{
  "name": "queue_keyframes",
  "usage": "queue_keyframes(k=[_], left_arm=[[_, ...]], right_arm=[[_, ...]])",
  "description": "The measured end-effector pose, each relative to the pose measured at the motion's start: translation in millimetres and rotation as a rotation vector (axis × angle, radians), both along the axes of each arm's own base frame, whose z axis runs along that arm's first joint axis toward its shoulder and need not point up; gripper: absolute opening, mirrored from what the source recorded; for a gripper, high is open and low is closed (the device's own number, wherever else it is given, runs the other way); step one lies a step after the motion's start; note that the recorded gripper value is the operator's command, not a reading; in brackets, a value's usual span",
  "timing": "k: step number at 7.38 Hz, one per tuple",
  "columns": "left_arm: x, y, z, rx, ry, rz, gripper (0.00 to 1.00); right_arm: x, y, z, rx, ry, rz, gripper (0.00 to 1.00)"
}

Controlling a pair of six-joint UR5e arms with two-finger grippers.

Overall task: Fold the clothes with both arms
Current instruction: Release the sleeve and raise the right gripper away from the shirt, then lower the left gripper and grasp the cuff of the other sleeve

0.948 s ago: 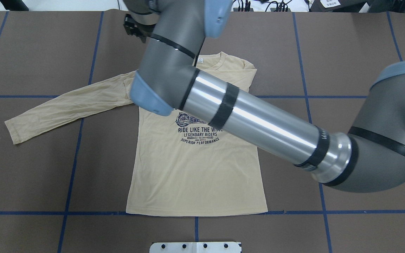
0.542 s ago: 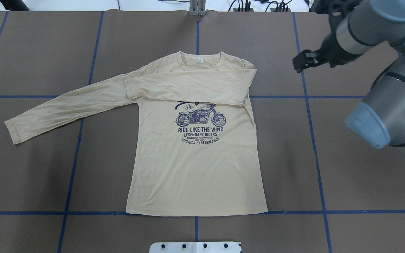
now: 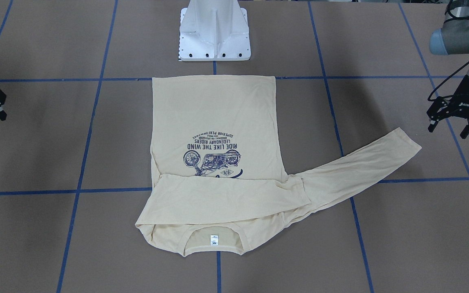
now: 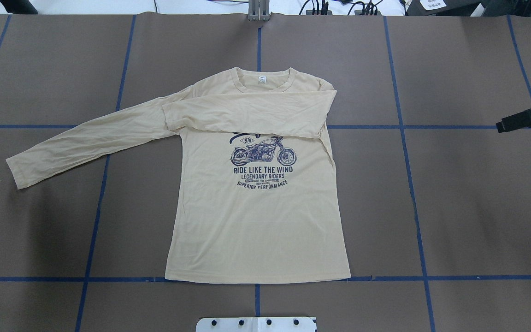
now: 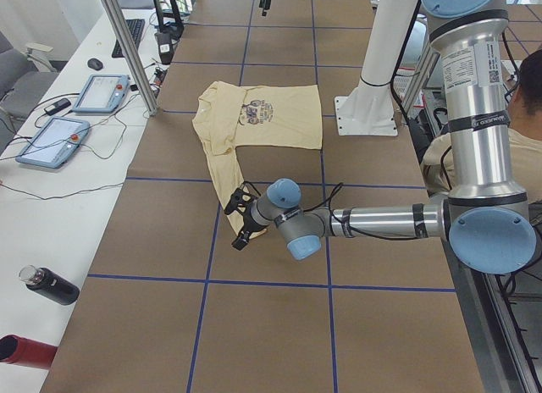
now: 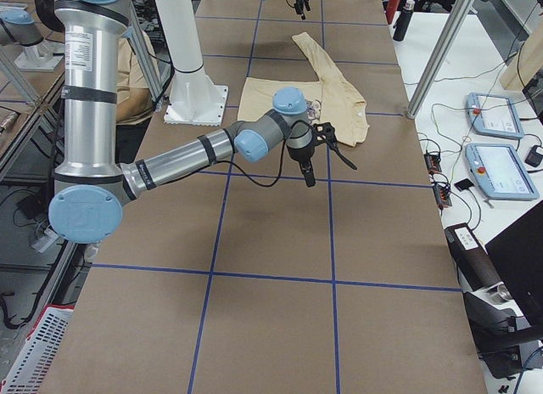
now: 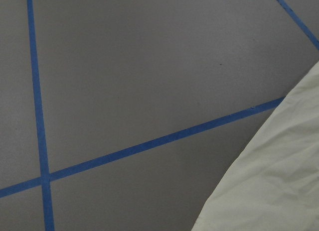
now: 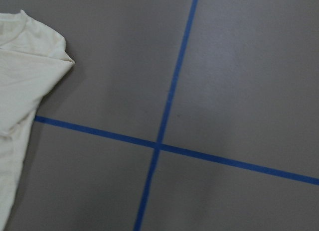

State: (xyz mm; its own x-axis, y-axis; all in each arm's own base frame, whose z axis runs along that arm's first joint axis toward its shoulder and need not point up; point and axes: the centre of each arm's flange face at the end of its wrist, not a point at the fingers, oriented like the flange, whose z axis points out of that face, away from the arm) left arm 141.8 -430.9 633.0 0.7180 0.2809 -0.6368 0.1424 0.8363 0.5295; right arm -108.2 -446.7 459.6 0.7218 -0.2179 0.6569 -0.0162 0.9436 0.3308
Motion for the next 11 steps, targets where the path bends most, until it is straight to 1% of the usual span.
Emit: queue_keyframes(k=[1,3,4,7,11], left_arm=[[12.3,-2.9,3.6,-0.02,0.009,-0.015,0.59],[36.9,-3.2,4.0,-0.073,0.045,-0.031,0.39],[45.4,-5.0,5.4,-0.09,0.054,-0.032,0.37],[58.8,-17.2,10.8,-0.106,0.056,-0.031,0.37],[59.7,-18.0,17.8,-0.114,0.047,-0.029,0.38]], right_arm=[[14.4,7.7,16.6,-0.006,0.019,0.002,1.0],[22.5,12.1,26.9,-0.01,0.033,0.003,1.0],[23.1,12.3,28.7,-0.012,0.035,0.003,1.0],[23.2,11.8,30.8,-0.016,0.036,0.004,1.0],[23.0,11.4,31.7,-0.019,0.036,0.005,1.0]])
